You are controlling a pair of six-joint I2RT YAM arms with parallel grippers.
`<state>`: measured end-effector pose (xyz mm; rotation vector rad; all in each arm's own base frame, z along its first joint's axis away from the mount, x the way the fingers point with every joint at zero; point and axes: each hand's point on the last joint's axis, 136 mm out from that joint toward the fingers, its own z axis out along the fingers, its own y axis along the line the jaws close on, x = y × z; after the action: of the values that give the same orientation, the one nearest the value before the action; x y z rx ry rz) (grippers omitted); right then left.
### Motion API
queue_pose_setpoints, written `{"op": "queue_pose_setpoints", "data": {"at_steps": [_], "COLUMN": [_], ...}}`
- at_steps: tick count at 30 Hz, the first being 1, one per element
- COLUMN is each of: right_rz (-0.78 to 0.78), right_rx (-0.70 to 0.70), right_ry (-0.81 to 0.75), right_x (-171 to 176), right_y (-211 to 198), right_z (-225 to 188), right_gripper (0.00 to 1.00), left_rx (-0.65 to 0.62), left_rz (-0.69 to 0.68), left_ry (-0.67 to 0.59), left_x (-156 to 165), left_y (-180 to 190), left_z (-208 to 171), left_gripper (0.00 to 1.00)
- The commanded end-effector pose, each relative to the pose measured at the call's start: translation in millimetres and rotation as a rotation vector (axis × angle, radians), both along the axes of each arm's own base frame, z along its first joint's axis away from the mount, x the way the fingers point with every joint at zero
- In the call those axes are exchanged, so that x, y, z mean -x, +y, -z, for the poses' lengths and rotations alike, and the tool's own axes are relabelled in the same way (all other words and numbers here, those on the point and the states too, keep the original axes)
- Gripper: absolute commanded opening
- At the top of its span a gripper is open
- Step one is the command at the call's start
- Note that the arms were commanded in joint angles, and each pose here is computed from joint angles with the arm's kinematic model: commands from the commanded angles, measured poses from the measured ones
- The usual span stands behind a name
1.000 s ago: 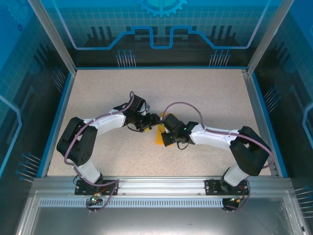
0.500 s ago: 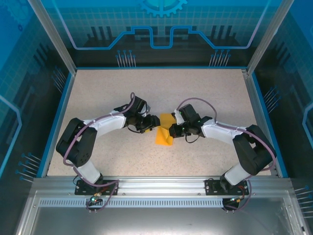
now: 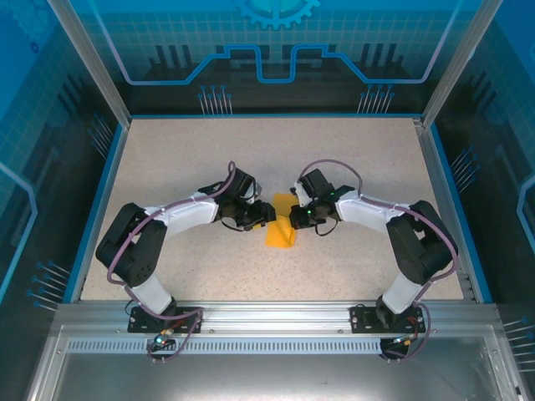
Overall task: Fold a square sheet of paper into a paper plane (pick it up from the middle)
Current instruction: Fold the triangle a second time at the center of the table.
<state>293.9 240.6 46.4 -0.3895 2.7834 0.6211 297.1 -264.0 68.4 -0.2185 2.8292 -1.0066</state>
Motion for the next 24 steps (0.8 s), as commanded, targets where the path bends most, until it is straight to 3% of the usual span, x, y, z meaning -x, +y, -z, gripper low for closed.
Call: {"op": "queue_pose_setpoints", "data": {"at_steps": [1, 5, 14, 24], "right_rz": [-0.010, -0.018, -0.032, -0.029], "right_rx": [0.062, 0.094, -0.024, -0.102], "right_ry": [0.015, 0.044, 0.120, 0.128], "right_x": [-2, -1, -3, -2], "right_y": [-9, -13, -3, 0], "right_z": [2, 4, 0, -7], "right_gripper": [0.02, 0.03, 0.06, 0.09], "left_rx": [-0.005, -0.005, 0.003, 0.061], "left_rz": [0.005, 0.008, 0.024, 0.039], "left_ry": [-0.042, -0.042, -0.038, -0.009], "left_x": [1, 1, 0, -8], "left_y": [1, 0, -8, -33], "left_z": [-5, -5, -4, -6], "left_gripper": [0.46, 0.46, 0.44, 0.28]}}
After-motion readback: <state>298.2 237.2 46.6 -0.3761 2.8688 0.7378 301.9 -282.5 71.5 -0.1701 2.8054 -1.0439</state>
